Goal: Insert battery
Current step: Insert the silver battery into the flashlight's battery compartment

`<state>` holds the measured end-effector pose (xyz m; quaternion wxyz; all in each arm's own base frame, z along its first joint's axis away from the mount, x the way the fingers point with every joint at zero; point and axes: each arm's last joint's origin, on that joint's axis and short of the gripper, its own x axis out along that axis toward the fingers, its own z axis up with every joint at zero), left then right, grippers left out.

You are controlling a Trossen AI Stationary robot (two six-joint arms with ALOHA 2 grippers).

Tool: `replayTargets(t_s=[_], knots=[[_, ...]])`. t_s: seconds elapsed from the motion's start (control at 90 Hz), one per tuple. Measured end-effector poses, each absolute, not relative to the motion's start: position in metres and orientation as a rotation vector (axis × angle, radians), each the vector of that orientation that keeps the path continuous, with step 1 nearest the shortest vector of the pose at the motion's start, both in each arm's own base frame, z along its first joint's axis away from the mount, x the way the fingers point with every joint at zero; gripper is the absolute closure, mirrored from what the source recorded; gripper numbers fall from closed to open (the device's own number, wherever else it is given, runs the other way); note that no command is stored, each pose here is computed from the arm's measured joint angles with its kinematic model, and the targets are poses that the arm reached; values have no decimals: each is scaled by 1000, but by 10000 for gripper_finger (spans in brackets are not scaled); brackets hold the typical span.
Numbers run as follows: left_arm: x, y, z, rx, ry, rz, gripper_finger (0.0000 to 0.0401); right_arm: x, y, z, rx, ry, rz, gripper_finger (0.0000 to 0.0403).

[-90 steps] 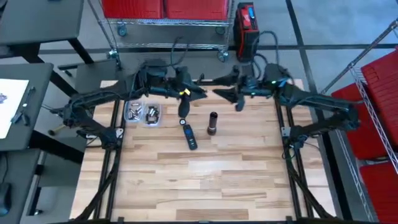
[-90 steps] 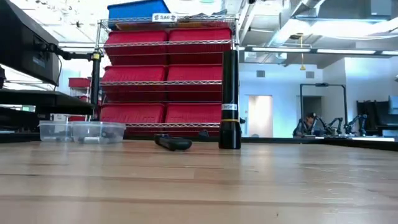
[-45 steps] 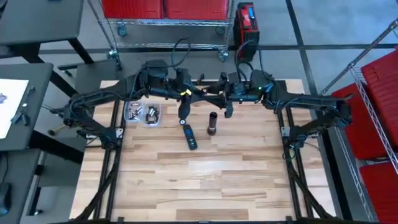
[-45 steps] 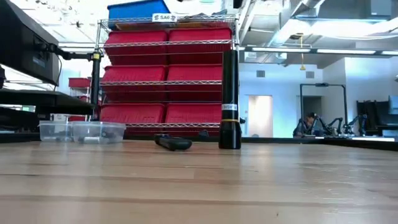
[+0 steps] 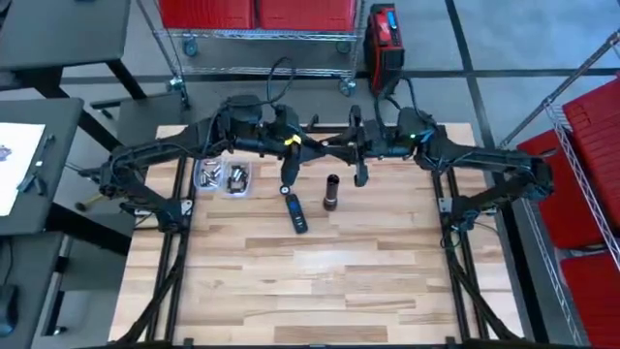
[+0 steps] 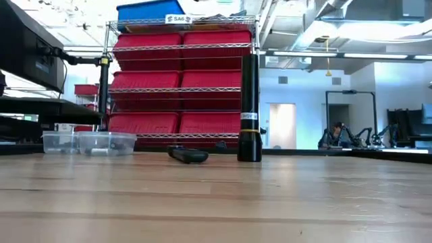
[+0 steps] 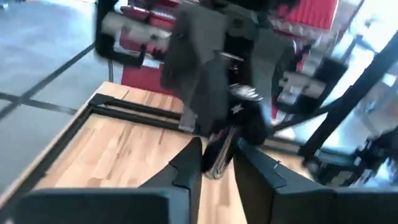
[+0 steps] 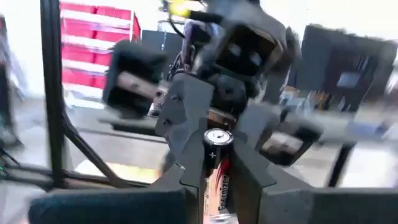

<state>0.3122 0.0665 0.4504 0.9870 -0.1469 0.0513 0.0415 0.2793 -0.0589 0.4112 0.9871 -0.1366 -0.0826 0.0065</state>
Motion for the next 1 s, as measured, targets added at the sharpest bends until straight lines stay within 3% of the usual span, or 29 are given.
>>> replayTargets(t_s=[0.333,0.6,0.7,1.0], knots=[[306,93,459,-672,-30,158,255,263,-37,425,-756,-162,-120,370],[311,111,456,-973,-93,160,251,284,-23,408,-1212,14,-234,370],[320,113,454,-1061,-103,81,251,290,-23,403,-1331,56,-247,370],[339,115,436,-1245,25,-63,251,298,-23,395,-1494,135,-245,370]])
